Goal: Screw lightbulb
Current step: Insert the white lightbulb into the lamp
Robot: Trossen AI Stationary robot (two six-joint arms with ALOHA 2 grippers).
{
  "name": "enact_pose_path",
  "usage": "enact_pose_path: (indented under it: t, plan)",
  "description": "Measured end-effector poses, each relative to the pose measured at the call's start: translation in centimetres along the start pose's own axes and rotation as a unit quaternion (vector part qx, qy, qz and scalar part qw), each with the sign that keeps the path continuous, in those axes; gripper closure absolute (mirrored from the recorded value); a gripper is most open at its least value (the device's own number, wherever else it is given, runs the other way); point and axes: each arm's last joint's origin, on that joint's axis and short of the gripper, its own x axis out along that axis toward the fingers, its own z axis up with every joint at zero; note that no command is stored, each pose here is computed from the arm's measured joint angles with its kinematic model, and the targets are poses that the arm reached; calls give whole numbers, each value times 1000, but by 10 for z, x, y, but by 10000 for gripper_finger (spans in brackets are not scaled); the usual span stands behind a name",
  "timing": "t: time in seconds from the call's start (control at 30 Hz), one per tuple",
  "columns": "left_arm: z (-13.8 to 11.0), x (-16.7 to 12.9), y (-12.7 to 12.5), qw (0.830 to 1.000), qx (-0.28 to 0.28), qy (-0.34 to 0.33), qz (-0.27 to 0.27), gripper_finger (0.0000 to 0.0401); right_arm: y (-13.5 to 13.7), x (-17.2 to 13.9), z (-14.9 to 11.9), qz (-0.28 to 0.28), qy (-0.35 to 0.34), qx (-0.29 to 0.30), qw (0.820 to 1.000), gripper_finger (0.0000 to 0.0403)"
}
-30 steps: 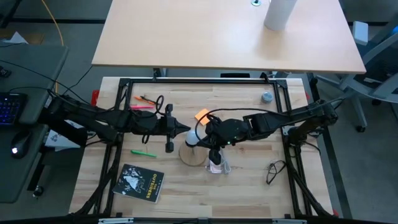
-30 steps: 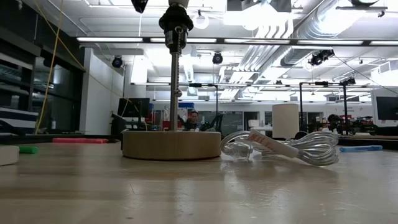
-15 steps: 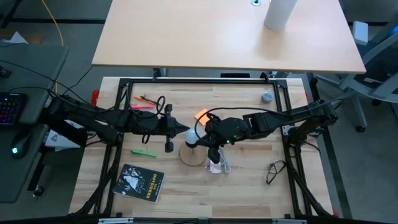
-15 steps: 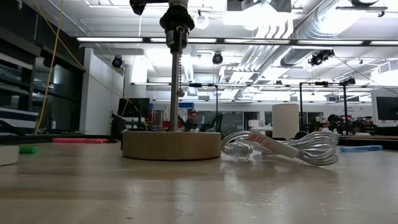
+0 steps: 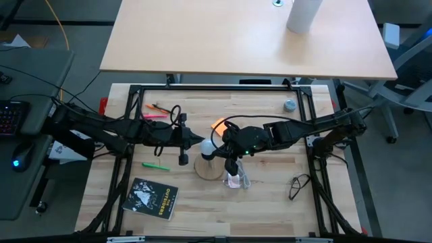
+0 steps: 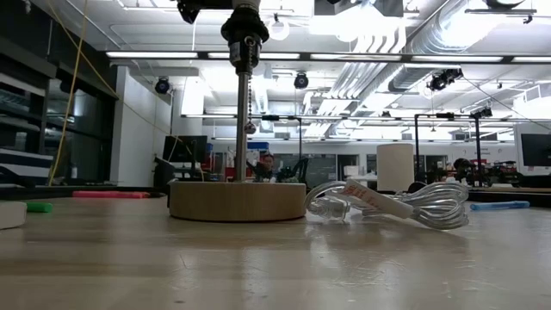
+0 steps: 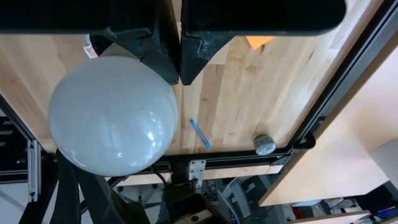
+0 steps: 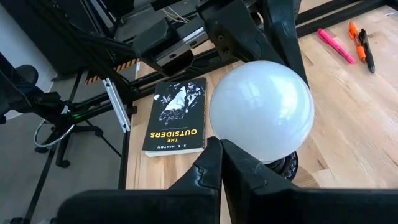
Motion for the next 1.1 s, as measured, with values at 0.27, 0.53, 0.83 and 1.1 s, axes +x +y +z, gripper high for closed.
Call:
enact_pose_path:
  t: [0.27,0.53,0.83,1.1]
  plan:
    - [0,1,3,1000,6,-1,4,401,0,0,0,-1,0,10,1000,403]
    - [2,3,9,1000,5,-11,8,401,0,1,2,1,-10,15,1000,403]
    - [0,11,7,1000,6,-7,6,401,1,1,2,6,-13,25,1000,403]
    - [-2,24,3,1000,10,-8,1,401,5,0,1,14,-12,26,999,403]
